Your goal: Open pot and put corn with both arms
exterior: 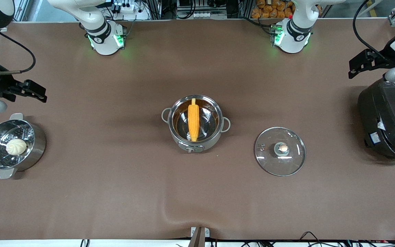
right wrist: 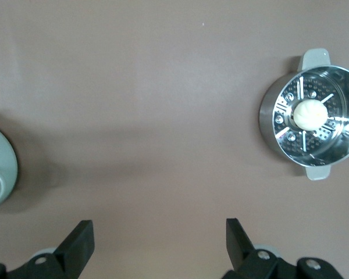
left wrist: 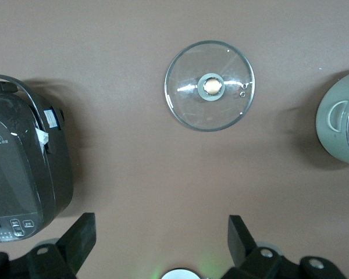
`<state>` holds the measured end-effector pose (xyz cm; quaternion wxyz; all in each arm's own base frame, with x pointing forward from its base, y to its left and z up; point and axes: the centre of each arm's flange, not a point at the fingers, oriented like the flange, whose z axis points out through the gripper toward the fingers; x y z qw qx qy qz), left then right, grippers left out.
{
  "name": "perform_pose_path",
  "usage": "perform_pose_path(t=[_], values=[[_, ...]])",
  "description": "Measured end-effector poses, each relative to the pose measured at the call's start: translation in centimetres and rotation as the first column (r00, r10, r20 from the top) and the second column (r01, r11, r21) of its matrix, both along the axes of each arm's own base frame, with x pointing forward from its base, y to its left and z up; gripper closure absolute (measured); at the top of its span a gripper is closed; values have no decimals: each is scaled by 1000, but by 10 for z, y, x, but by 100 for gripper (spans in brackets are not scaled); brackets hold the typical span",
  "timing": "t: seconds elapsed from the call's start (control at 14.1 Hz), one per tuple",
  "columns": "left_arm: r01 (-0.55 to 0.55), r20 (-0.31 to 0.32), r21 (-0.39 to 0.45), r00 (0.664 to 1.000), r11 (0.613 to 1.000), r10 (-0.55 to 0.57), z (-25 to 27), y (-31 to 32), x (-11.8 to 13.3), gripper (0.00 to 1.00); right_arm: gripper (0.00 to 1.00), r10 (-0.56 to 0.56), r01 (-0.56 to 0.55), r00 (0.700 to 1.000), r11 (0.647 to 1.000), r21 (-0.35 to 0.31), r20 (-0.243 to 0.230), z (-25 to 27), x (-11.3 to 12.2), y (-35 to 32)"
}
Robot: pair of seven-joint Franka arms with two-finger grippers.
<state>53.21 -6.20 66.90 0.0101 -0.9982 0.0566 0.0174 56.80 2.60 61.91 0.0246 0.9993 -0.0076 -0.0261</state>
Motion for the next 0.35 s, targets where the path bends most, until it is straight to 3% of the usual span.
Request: perform_pose_path(t=[0.35], values=[[24,-2,0,1000,1000,-24,-1,-13,-1,0,0,-1,1,1000,1000,1,11,-1,2,-10]])
